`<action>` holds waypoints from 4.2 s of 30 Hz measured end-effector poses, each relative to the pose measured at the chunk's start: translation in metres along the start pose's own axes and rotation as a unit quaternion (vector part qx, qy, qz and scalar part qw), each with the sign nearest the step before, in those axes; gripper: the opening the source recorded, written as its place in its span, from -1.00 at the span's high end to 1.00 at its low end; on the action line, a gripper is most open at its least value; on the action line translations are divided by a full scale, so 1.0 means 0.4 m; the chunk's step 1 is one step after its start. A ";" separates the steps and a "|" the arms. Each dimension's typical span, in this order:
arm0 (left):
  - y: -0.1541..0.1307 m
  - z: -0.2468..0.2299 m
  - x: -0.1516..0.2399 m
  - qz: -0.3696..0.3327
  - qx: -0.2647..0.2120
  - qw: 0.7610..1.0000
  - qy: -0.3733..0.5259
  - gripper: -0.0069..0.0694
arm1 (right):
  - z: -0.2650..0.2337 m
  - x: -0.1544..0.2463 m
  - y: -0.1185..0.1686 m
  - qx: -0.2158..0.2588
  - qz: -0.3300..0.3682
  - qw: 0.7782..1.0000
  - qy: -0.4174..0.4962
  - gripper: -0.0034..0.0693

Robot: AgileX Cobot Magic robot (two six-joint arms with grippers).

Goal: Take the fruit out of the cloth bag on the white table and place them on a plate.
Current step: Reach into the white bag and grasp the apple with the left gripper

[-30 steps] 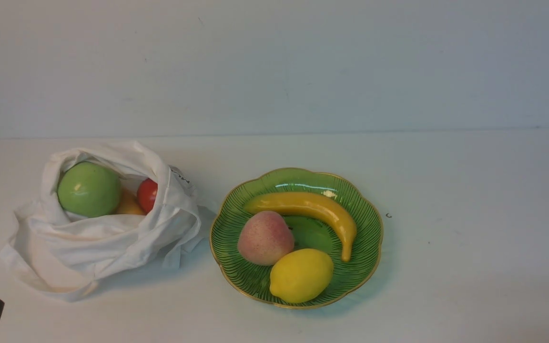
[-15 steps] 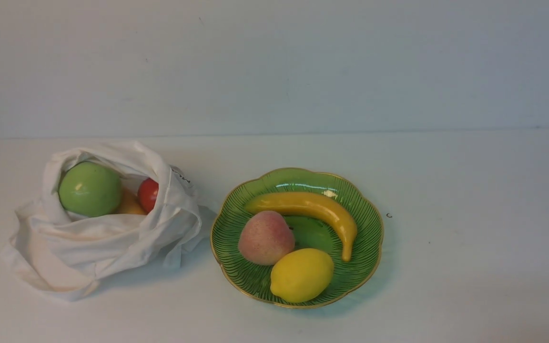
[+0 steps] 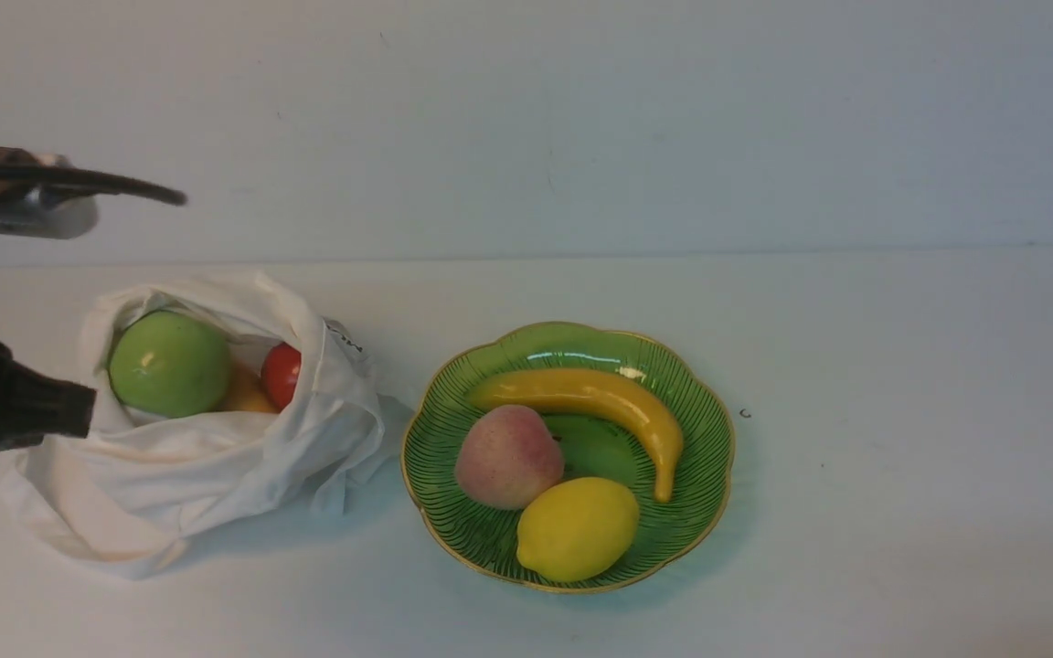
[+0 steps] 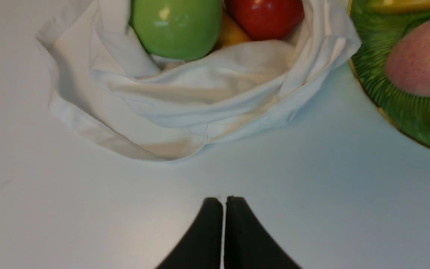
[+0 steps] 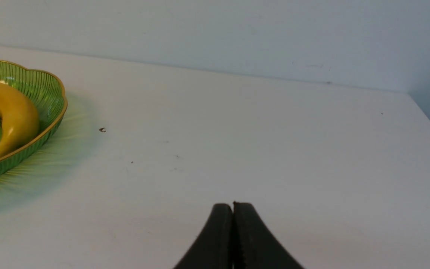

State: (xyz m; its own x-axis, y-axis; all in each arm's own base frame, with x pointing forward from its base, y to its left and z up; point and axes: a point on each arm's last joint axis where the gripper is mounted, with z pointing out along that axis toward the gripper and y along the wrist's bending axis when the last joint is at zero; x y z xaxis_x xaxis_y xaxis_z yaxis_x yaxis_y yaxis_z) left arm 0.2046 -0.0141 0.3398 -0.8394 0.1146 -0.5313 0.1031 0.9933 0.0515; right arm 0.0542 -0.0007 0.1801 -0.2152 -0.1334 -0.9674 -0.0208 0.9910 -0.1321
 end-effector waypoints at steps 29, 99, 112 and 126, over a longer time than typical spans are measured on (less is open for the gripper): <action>0.013 0.374 -0.148 0.045 -0.044 0.998 -0.021 -0.68 | 0.000 0.000 0.000 0.000 0.000 1.000 0.000 0.94; 0.026 0.451 -0.154 0.062 -0.077 0.995 -0.019 -0.97 | 0.000 0.000 0.000 0.000 0.000 1.000 0.000 0.94; 0.039 0.493 -0.152 0.029 -0.108 0.993 -0.022 -0.74 | 0.000 0.000 0.000 0.000 0.000 1.000 0.000 0.94; 0.043 0.431 -0.157 -0.009 -0.112 0.993 -0.030 -0.74 | 0.000 0.000 0.000 0.000 0.000 1.000 0.000 0.94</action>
State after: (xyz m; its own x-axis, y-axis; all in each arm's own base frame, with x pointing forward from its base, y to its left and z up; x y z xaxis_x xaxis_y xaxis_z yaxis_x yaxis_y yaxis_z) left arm 0.3512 -0.0062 0.2283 -0.8065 0.1023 -0.5824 -0.0390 0.9736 0.2251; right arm 0.0542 -0.0007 0.1801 -0.2152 -0.1334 -0.9674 -0.0208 0.9910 -0.1321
